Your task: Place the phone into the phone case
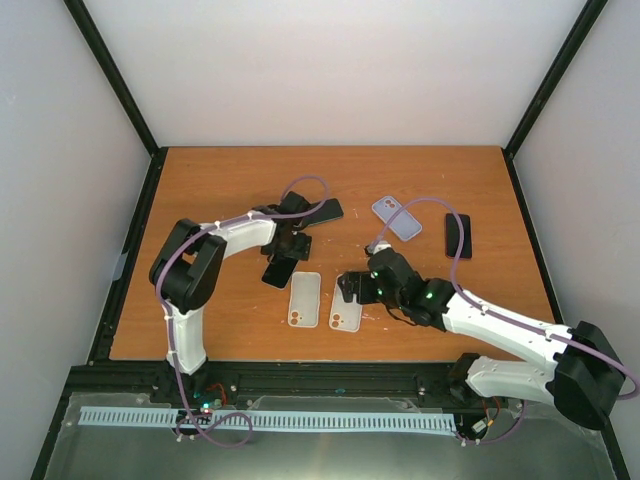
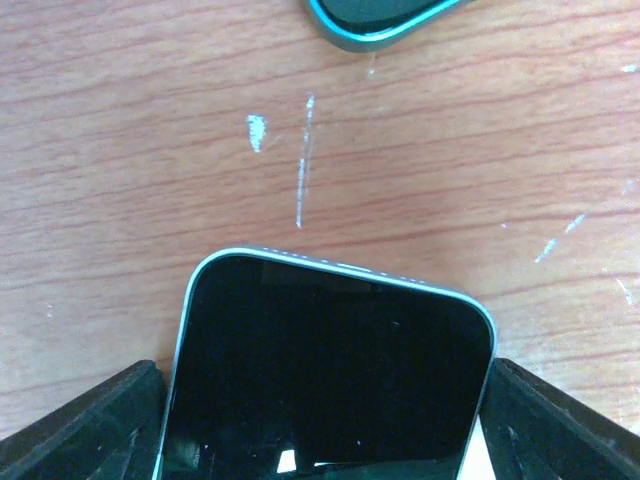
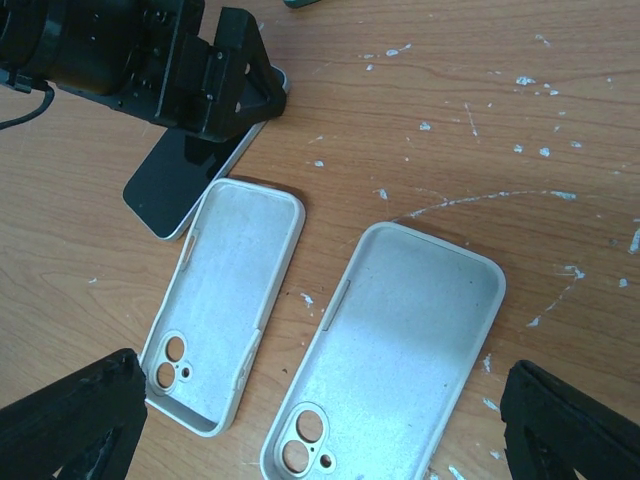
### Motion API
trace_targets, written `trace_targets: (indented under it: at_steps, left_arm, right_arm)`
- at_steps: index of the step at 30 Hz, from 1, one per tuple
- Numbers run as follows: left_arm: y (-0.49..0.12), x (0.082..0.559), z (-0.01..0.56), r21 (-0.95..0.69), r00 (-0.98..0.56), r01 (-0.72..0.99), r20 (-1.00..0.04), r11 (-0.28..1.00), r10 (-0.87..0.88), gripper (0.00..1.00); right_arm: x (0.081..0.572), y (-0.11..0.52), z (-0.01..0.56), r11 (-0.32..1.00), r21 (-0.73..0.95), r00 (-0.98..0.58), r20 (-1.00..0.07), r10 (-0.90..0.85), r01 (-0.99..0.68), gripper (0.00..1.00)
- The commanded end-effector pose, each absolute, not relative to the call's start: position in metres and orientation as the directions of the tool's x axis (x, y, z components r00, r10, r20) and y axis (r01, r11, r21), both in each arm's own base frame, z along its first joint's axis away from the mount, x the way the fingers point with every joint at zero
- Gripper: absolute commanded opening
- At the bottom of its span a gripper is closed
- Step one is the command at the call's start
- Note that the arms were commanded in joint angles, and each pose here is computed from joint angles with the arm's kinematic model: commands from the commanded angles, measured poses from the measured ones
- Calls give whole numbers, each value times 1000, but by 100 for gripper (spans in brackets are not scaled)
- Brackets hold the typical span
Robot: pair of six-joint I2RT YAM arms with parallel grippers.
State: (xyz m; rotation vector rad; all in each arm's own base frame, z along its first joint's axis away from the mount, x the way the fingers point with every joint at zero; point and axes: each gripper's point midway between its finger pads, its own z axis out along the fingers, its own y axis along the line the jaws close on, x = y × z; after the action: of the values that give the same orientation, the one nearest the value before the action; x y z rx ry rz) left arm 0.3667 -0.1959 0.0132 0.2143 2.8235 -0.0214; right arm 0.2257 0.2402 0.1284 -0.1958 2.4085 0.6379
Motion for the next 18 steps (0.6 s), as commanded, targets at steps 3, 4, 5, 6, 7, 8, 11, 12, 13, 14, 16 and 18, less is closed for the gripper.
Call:
trace_targets:
  at_steps: [3, 4, 5, 6, 7, 8, 11, 12, 13, 14, 16, 18]
  left_arm:
    - [-153, 334, -24, 112, -986, 84, -136, 990, 99, 82]
    - [-151, 334, -23, 109, -986, 83, -135, 991, 98, 82]
    - [-151, 332, -23, 100, -986, 90, -129, 991, 103, 83]
    - [-152, 329, -23, 88, -987, 99, -120, 991, 109, 84]
    - [-152, 324, -23, 76, -988, 105, -108, 992, 113, 87]
    - [-153, 319, -23, 63, -989, 110, -94, 992, 116, 89]
    - [-156, 305, -21, 14, -990, 122, -69, 992, 123, 94]
    - [-155, 301, -21, 8, -990, 125, -63, 992, 125, 95]
    - [-155, 298, -21, 6, -990, 128, -60, 992, 128, 96]
    - [-154, 295, -21, 6, -989, 134, -55, 991, 134, 96]
    - [-153, 292, -22, 9, -988, 147, -53, 989, 147, 95]
    - [-150, 291, -25, 24, -986, 156, -48, 987, 157, 93]
  right_arm:
    - [225, 231, 126, 882, 390, -785, -619, 39, -264, 95]
    - [225, 232, 126, 881, 392, -785, -618, 38, -265, 95]
    - [225, 232, 126, 881, 393, -786, -616, 38, -265, 95]
    - [225, 233, 125, 880, 393, -787, -616, 37, -266, 95]
    - [225, 233, 125, 880, 392, -787, -616, 36, -267, 95]
    - [226, 233, 126, 880, 392, -786, -618, 36, -269, 95]
    - [226, 232, 126, 882, 389, -783, -621, 37, -267, 95]
    - [226, 232, 126, 881, 389, -782, -622, 37, -268, 95]
    - [227, 233, 127, 881, 391, -781, -623, 38, -268, 95]
    - [227, 233, 127, 879, 393, -782, -623, 39, -269, 95]
    - [227, 234, 128, 878, 396, -783, -621, 40, -270, 95]
    - [226, 235, 127, 877, 399, -785, -618, 41, -268, 95]
